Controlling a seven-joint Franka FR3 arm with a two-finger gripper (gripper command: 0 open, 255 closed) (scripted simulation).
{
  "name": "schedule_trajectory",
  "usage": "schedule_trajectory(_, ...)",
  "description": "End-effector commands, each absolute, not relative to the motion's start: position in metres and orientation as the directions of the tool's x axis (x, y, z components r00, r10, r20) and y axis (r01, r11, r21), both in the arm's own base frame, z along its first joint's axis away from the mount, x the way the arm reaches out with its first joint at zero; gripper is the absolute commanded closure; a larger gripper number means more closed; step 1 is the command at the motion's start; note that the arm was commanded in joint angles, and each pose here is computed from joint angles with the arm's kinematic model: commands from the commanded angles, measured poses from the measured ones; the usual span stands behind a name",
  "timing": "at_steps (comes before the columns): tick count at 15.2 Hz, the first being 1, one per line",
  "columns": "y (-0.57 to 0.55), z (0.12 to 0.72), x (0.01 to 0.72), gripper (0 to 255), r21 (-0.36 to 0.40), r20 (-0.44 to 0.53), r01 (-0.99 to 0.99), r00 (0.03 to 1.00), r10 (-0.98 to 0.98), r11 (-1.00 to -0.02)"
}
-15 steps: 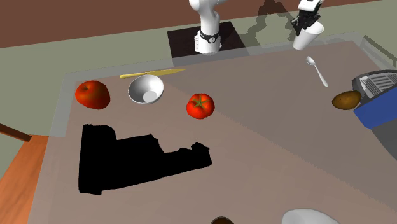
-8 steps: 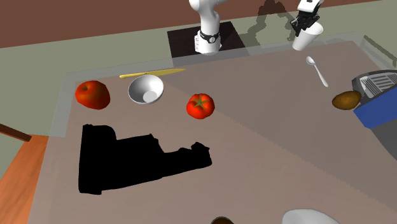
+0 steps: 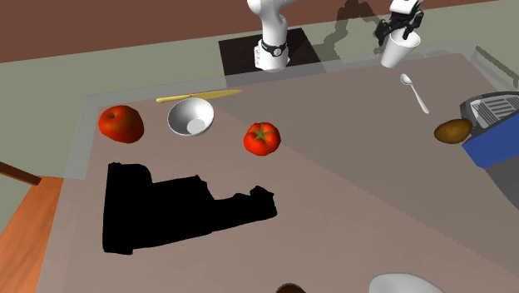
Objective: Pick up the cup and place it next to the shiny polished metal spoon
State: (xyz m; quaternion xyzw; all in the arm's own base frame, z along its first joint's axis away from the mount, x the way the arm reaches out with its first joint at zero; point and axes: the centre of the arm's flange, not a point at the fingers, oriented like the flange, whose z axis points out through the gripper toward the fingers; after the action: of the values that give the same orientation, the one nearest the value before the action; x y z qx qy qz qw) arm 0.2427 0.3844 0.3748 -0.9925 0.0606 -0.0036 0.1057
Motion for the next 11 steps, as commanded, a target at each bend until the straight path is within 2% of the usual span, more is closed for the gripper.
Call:
schedule_trajectory(1, 0.380, 0.394, 0.243, 0, -0.210, -0.006, -0.119, 0.993, -0.121, -0.970)
schedule_trajectory(3, 0.375, 0.417, 0.242, 0, -0.210, -0.006, -0.119, 0.993, -0.121, -0.970)
schedule_trajectory(11, 0.375, 0.417, 0.242, 0, -0.210, -0.006, -0.119, 0.993, -0.121, -0.970)
